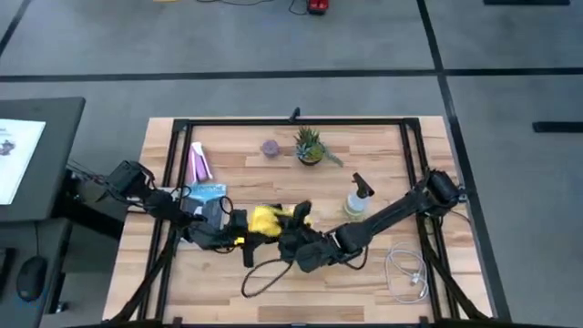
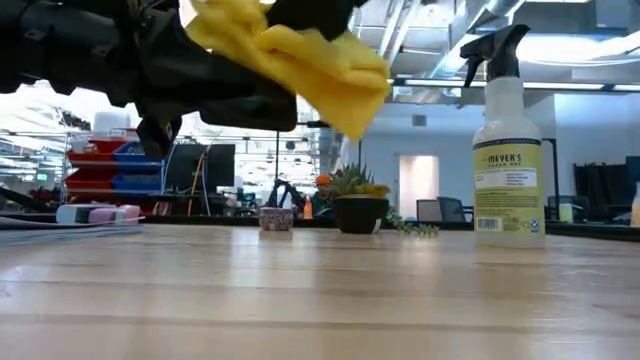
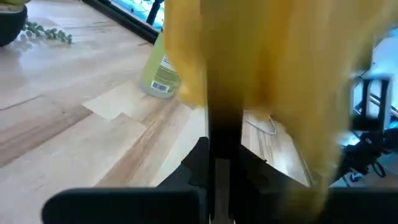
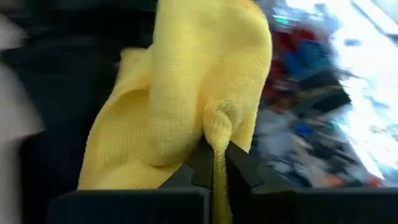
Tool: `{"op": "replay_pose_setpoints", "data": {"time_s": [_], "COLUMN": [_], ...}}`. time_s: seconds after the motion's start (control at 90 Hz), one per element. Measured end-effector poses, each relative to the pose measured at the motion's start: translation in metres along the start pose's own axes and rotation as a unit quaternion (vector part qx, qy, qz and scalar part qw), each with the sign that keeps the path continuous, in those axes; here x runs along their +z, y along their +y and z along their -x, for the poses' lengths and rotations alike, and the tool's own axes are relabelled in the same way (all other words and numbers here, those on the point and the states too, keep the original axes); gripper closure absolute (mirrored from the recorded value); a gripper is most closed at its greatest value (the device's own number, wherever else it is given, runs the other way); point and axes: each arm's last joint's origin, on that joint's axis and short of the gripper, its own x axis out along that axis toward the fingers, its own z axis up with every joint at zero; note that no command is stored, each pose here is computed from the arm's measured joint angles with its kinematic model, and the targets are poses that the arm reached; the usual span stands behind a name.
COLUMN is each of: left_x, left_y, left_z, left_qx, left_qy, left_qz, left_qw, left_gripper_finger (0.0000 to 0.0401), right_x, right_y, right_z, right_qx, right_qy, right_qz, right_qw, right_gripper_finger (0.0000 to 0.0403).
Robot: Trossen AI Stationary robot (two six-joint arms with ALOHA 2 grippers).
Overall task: Apply microfiber cloth
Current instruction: Wipe the cellphone with the microfiber cloth
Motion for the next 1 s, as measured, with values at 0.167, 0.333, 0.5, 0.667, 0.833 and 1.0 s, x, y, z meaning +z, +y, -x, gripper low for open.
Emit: {"op": "replay_pose_setpoints", "data": {"time_s": [0.167, 0.333, 0.5, 0.667, 0.833, 1.0], "left_x": [-0.002, -0.002, 0.000, -0.001, -0.002, -0.003], "left_y": [0.000, 0.000, 0.001, -0.001, -0.002, -0.001], "left_z": [0.000, 0.000, 0.000, 0.000, 0.000, 0.001], "left_qx": [-0.004, -0.005, 0.004, -0.015, -0.018, -0.014], "left_qy": [0.009, 0.010, 0.001, 0.011, 0.017, 0.020], "left_qz": [-0.008, -0.013, -0.009, -0.011, -0.017, -0.020], "left_qw": [1.000, 1.000, 1.000, 1.000, 1.000, 1.000], "left_gripper_finger": [0.0394, 0.0394, 0.0394, 0.0393, 0.0393, 0.0393], "right_x": [-0.003, -0.017, -0.020, -0.006, 0.004, 0.005], "right_y": [0.005, 0.019, 0.014, -0.004, -0.005, -0.002], "right_z": [0.002, 0.009, 0.011, 0.007, 0.005, 0.008], "right_qx": [0.059, 0.147, 0.045, -0.076, -0.032, 0.013], "right_qy": [-0.009, 0.024, 0.048, 0.053, 0.012, -0.008], "right_qz": [-0.012, -0.013, 0.019, -0.002, -0.044, -0.036], "right_qw": [0.998, 0.989, 0.998, 0.996, 0.998, 0.999], "right_gripper_finger": [0.0403, 0.0403, 0.0403, 0.0403, 0.0403, 0.0403]}}
